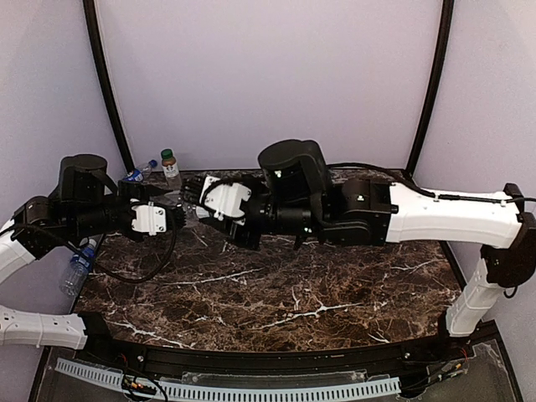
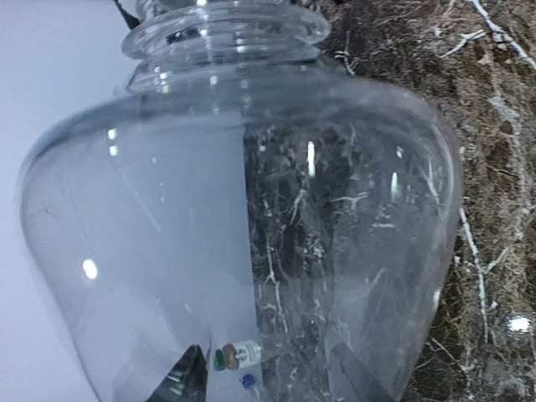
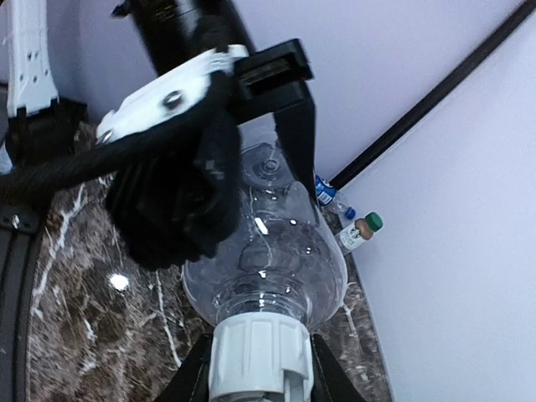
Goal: Unscrew the bottle caps
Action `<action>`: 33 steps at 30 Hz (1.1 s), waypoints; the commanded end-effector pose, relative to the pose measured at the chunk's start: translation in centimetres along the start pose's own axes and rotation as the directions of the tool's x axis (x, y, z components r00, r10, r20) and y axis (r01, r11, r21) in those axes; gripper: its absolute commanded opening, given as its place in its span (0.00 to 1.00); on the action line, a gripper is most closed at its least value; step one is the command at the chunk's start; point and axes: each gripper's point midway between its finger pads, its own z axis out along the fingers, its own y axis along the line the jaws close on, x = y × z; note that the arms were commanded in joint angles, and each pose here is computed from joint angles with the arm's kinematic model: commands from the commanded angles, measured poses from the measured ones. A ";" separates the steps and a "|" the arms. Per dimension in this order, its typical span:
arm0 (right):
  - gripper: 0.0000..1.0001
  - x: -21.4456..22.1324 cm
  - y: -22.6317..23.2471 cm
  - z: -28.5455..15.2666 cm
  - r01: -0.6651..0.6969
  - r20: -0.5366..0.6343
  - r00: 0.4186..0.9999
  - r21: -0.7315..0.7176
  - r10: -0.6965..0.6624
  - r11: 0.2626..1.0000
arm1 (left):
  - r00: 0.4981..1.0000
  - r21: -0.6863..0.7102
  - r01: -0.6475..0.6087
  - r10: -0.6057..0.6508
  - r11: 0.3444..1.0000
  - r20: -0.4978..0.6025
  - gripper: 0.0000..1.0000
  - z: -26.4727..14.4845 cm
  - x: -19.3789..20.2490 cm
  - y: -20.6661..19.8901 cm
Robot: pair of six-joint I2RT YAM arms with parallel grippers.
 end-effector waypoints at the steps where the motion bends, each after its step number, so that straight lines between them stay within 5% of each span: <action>1: 0.00 -0.3 2.5 -1.1 0.604 -0.052 0.797 0.059 -0.602 0.795 | 0.999 0.327 0.040 -0.033 0.944 -0.025 0.35 -1.2 0.9 -6.9; 7: 0.00 0.3 1.6 -2.1 0.902 -0.239 0.427 0.184 -0.872 0.392 | 0.998 0.423 0.060 -0.051 0.904 -0.032 0.34 -1.9 0.7 -8.2; 9: 0.00 -0.3 1.5 -2.6 0.924 -0.252 0.367 0.208 -0.895 0.320 | 0.998 0.441 0.062 -0.053 0.895 -0.032 0.33 -1.9 0.6 -8.5; 13: 0.00 -0.8 1.7 -2.8 0.926 -0.243 0.356 0.222 -0.902 0.305 | 0.998 0.459 0.065 -0.058 0.886 -0.027 0.33 -2.0 0.5 -8.9; 17: 0.01 -0.1 2.5 -2.4 0.898 -0.198 0.427 0.204 -0.882 0.389 | 0.997 0.414 0.080 -0.069 0.907 -0.041 0.33 -1.5 0.5 -7.9; 18: 0.18 0.3 2.6 -2.2 0.878 -0.194 0.471 0.195 -0.861 0.437 | 0.996 0.399 0.087 -0.075 0.913 -0.046 0.33 -1.4 0.5 -7.5; 21: 0.93 0.5 1.8 -1.9 0.801 -0.198 0.596 0.217 -0.778 0.558 | 0.995 0.322 0.090 -0.075 0.942 -0.059 0.33 -0.9 0.7 -5.5; 22: 0.98 0.4 1.3 -2.0 0.762 -0.195 0.645 0.237 -0.739 0.603 | 0.995 0.303 0.095 -0.079 0.948 -0.064 0.33 -0.8 0.7 -5.1; 29: 0.99 -0.8 -0.6 -4.2 0.476 -0.054 0.875 0.288 -0.482 0.831 | 0.987 0.109 0.131 -0.119 0.985 -0.108 0.33 0.3 1.3 -1.1; 31: 0.99 -1.0 -2.0 -4.9 0.246 0.033 0.964 0.249 -0.262 0.937 | 0.984 0.029 0.123 -0.118 0.992 -0.130 0.33 0.7 1.8 0.1; 33: 0.99 -1.5 -3.6 -5.7 -0.067 0.165 0.985 0.137 0.044 0.988 | 0.983 -0.066 0.090 -0.099 0.994 -0.157 0.34 1.0 2.4 1.6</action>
